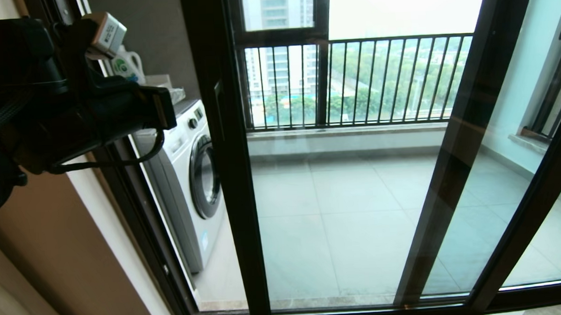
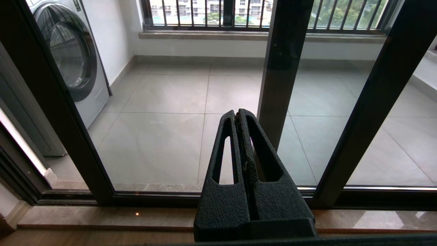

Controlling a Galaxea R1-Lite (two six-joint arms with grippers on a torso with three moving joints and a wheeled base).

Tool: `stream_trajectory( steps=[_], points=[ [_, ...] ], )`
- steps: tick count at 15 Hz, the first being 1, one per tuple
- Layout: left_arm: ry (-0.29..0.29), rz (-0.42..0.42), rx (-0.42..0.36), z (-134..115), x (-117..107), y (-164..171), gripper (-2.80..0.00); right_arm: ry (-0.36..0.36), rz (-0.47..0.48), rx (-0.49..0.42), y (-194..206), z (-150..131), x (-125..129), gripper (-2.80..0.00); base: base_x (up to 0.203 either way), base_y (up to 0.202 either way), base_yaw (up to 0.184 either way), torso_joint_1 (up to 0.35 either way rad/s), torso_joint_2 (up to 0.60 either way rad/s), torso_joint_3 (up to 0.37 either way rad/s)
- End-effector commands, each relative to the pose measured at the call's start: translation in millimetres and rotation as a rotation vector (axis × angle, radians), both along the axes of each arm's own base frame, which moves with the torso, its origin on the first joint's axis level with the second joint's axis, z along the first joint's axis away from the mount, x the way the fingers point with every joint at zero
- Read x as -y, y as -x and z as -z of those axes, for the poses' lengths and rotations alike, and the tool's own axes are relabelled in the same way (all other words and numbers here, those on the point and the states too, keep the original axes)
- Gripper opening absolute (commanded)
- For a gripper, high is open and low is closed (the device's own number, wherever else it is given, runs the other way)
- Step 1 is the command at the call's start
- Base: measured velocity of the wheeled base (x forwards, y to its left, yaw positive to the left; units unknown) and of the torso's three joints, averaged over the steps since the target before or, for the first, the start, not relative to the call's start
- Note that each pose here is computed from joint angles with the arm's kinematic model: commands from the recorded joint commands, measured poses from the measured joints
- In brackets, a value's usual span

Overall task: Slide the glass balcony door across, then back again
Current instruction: Close the slid door

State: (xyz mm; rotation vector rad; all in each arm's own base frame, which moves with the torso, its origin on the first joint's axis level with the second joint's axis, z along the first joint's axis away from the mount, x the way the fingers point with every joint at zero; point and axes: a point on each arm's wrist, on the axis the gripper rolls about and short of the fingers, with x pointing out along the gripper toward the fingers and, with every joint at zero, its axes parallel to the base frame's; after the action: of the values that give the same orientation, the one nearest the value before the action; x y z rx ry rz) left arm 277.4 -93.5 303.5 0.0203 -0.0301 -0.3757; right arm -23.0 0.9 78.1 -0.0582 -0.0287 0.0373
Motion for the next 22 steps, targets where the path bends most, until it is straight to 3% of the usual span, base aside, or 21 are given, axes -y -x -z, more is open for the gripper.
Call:
stream_trajectory(
  steps=[1,8,14,18,22],
  points=[
    [-0.006,0.017,-0.017,7.0,21.7,-20.2,-2.8,0.001,-0.001,-0.012,-1.0,3.3,0.0,-2.8,0.0,0.0,0.0,0.0,0.0,0.0],
    [-0.017,-0.011,-0.041,24.3,64.3,-59.0,-2.8,0.001,0.0,-0.014,-1.0,3.4,0.0,-2.8,0.0,0.0,0.0,0.0,0.0,0.0],
    [0.018,-0.058,0.019,15.6,93.9,-82.3,-2.8,0.001,-0.001,-0.012,-0.9,3.4,0.0,-2.8,0.0,0.0,0.0,0.0,0.0,0.0],
    [0.018,-0.131,0.022,17.1,91.7,-90.6,-2.8,0.001,0.0,-0.012,-1.0,3.2,0.0,-2.8,0.0,0.0,0.0,0.0,0.0,0.0],
    [-0.002,-0.201,0.016,20.7,70.4,-102.1,-2.8,0.001,-0.002,-0.012,-0.9,3.4,0.0,-2.8,0.0,0.0,0.0,0.0,0.0,0.0]
  ],
)
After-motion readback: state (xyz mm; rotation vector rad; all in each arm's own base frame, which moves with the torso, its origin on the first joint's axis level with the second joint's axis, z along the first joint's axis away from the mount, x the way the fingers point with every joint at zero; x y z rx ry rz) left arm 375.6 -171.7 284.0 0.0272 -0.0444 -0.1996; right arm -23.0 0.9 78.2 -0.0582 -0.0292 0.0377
